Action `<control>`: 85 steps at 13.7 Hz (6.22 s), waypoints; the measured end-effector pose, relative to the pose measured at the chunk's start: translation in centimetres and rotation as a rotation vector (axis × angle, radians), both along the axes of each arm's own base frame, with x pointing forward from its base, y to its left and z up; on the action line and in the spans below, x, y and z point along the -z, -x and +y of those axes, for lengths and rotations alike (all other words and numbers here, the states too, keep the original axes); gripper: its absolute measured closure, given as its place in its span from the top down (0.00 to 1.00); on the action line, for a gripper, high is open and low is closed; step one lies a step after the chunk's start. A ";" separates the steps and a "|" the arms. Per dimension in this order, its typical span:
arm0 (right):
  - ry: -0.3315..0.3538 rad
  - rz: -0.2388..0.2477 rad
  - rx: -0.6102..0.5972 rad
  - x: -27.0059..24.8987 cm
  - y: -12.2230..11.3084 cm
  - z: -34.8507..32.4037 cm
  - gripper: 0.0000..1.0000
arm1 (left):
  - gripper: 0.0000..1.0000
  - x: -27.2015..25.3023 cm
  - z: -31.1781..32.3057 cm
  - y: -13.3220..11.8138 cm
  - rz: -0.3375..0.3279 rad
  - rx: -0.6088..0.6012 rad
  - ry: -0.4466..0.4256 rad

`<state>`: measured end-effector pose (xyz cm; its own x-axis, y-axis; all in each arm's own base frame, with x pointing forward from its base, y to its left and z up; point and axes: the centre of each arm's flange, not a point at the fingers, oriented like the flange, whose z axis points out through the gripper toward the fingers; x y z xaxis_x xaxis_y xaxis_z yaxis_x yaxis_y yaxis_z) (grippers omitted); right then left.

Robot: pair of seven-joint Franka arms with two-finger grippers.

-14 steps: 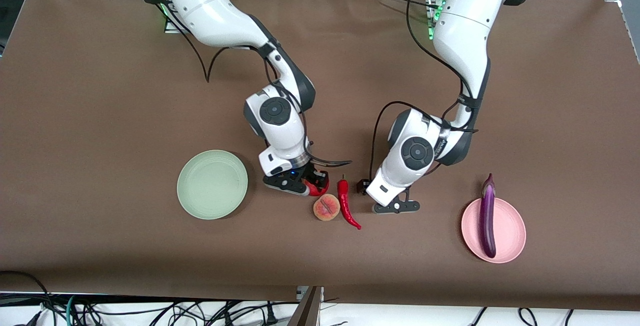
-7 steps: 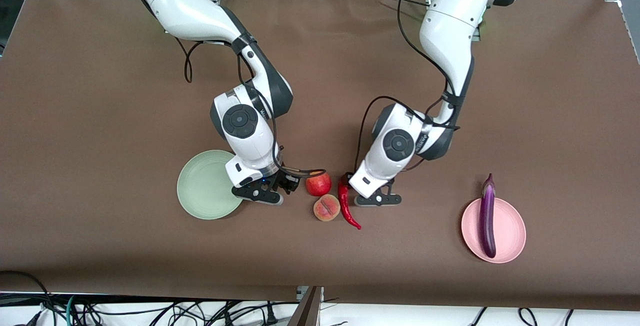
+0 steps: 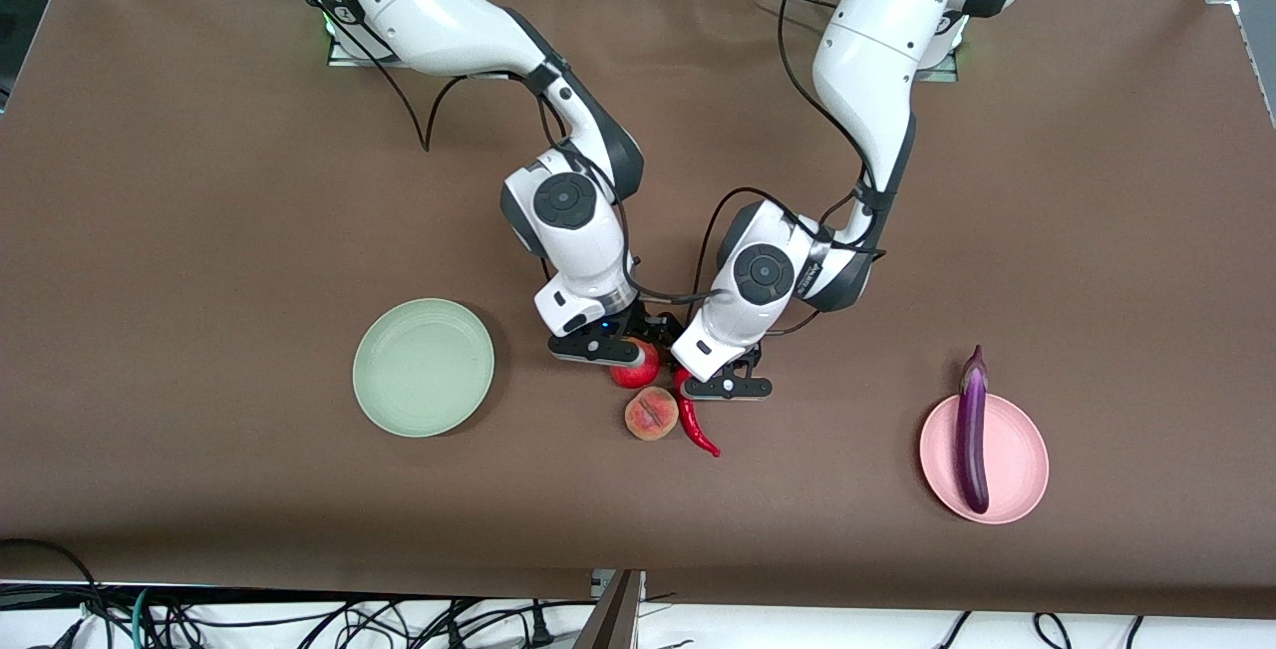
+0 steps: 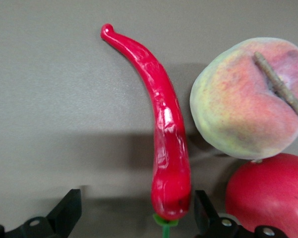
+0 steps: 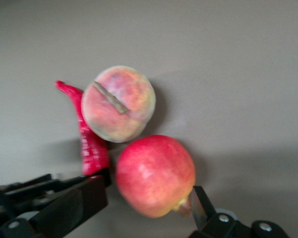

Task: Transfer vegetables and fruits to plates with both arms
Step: 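Grasp the chili pepper with the left gripper and lift it, then carry the chili to the pink plate while the right gripper carries the pomegranate, then release the pomegranate on the green plate while the left gripper releases the chili, then move the right gripper over the peach while the left arm withdraws, then lower the right gripper and close it on the peach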

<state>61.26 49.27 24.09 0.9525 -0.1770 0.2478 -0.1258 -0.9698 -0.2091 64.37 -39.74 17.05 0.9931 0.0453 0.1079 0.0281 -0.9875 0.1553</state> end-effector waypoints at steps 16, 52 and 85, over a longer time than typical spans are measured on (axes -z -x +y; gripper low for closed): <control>0.026 -0.073 -0.033 5.5 -0.6 -1.1 0.94 | 0.32 -6.2 18.4 -8.9 -0.021 -0.019 -0.040; -0.155 -0.036 0.168 -3.5 -0.6 -6.2 0.99 | 1.00 -29.9 40.2 -8.2 0.040 0.051 -0.039; 0.100 -0.302 -0.116 10.0 -2.4 -3.0 0.99 | 1.00 -39.4 40.7 4.3 0.190 0.022 -0.147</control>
<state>63.62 46.27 14.08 0.8455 -0.0325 0.5329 0.0396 -0.9916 -0.1233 60.03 1.00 56.50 0.9968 0.0214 -0.0767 0.0217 -0.9998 0.0036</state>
